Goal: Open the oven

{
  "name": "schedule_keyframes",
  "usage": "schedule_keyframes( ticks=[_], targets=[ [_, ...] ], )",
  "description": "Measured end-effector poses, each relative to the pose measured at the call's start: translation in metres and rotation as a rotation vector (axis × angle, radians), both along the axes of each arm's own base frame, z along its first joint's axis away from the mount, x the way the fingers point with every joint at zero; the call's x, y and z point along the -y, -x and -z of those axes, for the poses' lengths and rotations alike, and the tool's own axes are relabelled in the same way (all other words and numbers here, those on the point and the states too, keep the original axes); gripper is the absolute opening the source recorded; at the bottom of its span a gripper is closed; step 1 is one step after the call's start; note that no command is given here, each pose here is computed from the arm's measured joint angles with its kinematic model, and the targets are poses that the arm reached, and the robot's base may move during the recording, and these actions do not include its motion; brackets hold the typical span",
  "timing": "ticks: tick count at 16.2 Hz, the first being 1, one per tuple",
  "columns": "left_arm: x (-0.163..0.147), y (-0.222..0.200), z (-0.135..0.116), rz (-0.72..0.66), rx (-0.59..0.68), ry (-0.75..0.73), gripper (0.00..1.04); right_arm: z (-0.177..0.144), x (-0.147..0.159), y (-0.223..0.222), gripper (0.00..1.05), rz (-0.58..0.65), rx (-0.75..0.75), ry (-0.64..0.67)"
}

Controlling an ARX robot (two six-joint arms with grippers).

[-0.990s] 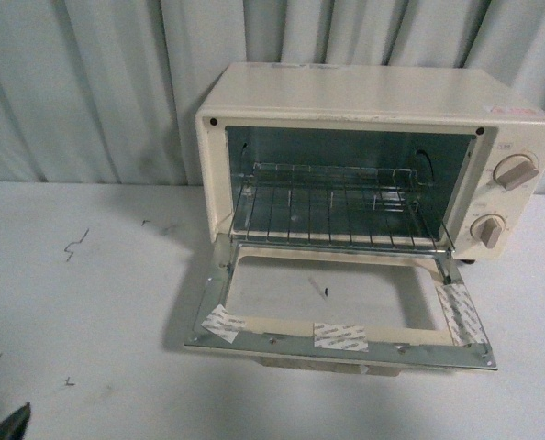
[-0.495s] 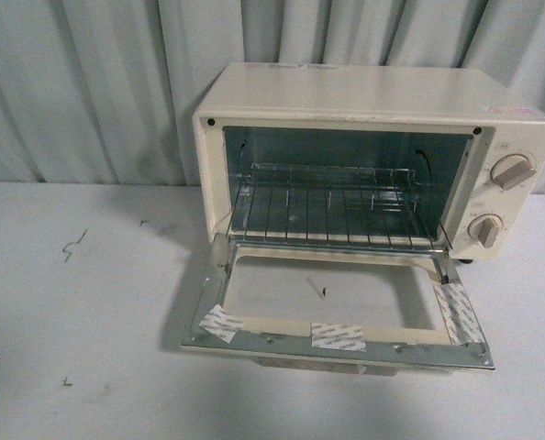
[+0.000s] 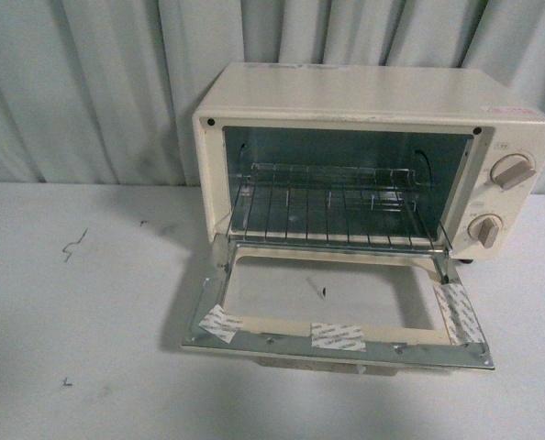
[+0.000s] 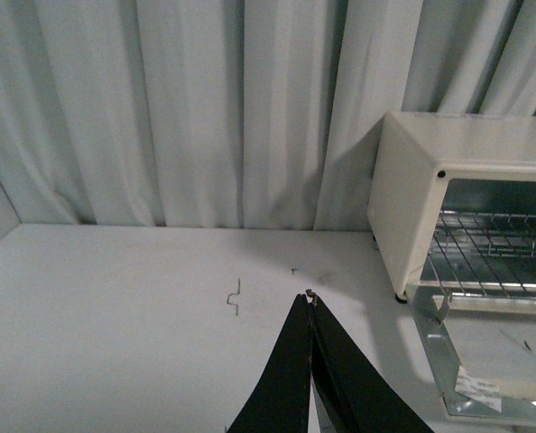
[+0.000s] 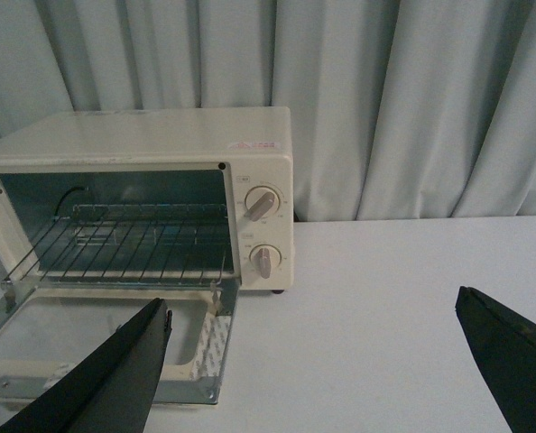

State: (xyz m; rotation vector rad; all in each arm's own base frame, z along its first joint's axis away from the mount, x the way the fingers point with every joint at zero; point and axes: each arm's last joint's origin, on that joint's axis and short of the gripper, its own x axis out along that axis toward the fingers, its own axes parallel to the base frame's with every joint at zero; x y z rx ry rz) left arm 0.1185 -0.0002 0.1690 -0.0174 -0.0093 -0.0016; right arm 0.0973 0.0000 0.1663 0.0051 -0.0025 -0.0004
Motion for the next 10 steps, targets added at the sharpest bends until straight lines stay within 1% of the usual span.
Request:
schedule_keyframes(
  ticks=[10],
  targets=[
    [-0.0001,0.0095,0.0007,0.0,-0.003,0.0,0.02,0.0,0.0,0.0,0.98,0.0,0.0,0.0]
  ],
)
